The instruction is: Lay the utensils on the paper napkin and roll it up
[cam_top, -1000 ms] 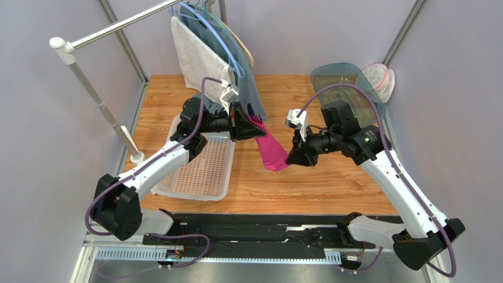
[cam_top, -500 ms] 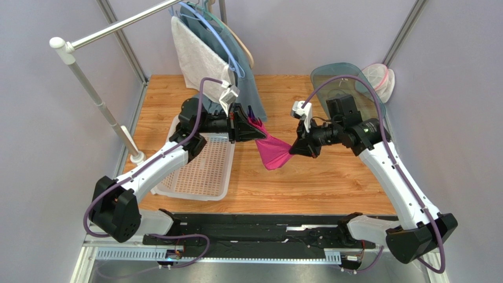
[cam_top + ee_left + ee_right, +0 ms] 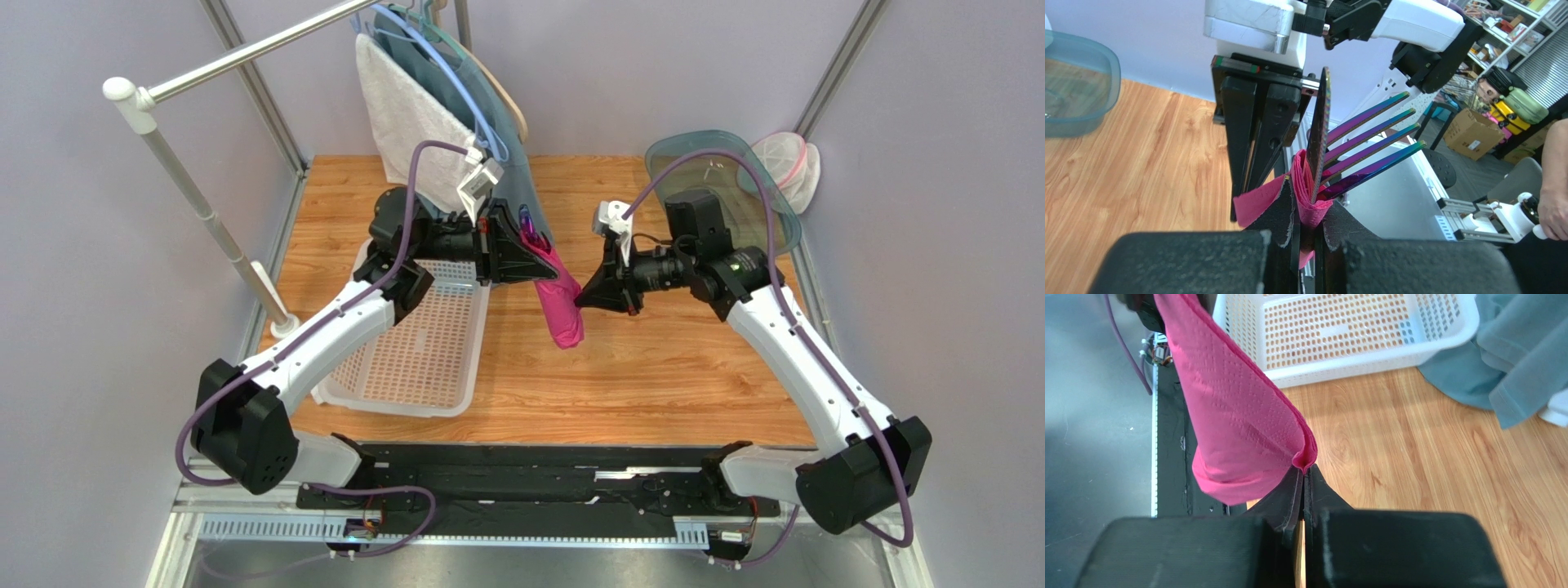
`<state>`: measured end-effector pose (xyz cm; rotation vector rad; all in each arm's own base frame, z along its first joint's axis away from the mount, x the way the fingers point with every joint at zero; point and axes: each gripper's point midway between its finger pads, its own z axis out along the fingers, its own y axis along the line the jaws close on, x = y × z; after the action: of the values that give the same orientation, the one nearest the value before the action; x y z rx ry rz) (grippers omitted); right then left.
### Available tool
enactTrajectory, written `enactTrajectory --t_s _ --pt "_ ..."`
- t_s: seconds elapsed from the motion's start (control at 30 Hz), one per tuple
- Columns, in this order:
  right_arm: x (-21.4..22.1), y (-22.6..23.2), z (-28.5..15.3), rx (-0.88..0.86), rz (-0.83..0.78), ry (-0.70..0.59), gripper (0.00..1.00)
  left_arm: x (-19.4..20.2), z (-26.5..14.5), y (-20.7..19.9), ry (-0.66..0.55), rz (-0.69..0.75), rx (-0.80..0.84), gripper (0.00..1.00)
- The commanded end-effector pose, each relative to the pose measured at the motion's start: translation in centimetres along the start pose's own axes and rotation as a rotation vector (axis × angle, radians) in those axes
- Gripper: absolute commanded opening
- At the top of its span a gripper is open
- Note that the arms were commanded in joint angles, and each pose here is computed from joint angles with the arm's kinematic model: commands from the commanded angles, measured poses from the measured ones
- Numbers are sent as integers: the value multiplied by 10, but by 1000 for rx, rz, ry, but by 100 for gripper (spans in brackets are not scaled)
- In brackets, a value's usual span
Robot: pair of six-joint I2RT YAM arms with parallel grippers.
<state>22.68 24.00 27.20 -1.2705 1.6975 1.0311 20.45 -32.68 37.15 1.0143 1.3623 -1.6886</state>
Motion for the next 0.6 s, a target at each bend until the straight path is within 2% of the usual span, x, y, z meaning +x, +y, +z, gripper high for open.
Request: enactTrajectory --t_s 0.0,0.37,0.5,0.57 --pt "-16 -7 18 -29 -67 -69 0 -27 6 -33 -19 113 97 0" --pt "-23 14 45 -149 -35 -119 0 -35 10 -24 -54 120 87 0" --pt "-22 -3 37 -56 17 -92 9 -32 8 -5 -79 97 5 0" --pt "-19 -19 29 34 62 -69 10 -33 3 18 -102 34 -105 0"
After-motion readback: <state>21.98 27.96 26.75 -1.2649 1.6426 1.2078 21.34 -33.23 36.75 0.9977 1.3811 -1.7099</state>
